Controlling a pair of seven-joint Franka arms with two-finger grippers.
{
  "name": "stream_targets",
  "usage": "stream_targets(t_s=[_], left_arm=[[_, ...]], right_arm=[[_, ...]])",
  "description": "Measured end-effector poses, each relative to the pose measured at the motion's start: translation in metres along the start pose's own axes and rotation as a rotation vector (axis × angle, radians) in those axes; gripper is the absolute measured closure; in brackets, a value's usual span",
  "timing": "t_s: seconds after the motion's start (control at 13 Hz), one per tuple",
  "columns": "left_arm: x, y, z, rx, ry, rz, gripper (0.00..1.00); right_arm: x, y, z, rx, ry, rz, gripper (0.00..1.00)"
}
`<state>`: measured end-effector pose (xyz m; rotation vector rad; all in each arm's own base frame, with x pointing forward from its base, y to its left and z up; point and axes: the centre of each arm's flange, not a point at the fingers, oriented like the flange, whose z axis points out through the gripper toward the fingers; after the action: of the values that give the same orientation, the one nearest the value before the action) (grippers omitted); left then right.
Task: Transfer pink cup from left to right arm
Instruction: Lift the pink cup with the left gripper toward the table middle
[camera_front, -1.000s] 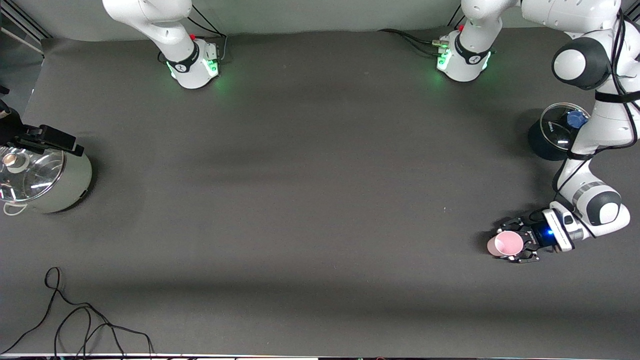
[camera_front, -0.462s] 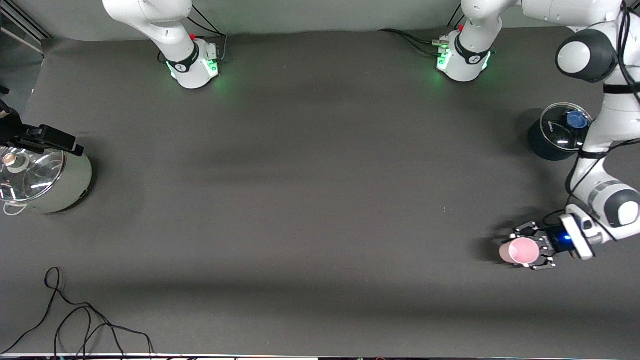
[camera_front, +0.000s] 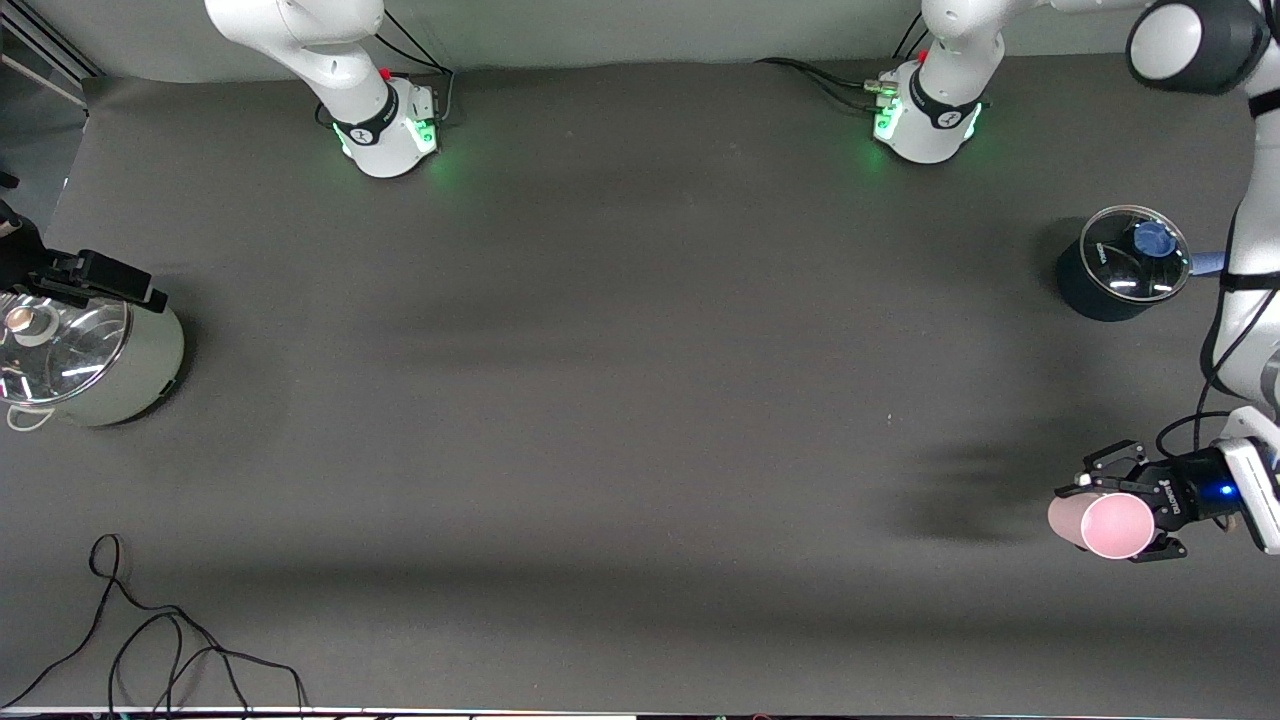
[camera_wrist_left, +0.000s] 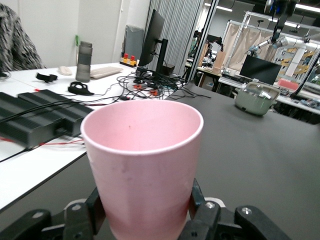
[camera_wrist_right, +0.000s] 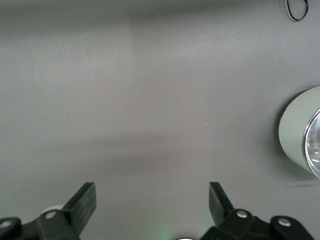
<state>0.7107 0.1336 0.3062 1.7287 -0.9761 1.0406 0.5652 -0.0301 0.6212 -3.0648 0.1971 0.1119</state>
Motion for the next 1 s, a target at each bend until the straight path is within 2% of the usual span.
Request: stream_targets(t_s=[0.38, 0.62, 1.0], left_arm=[[0.075, 0.08, 0.051, 0.04, -0.094, -0.079, 0.33], [0.114, 0.157, 0.106, 0.125, -0.104, -0.093, 0.33], [0.135, 0.302, 0.223, 0.264, -0.079, -0.098, 0.33]], right_arm=[[0.001, 0.001, 0.002, 0.0, -0.004, 0.001, 0.0], [0.003, 0.002, 0.005, -0.001, -0.007, 0.001, 0.0], [0.005, 0.0, 0.008, -0.002, -0.013, -0.004, 0.0]])
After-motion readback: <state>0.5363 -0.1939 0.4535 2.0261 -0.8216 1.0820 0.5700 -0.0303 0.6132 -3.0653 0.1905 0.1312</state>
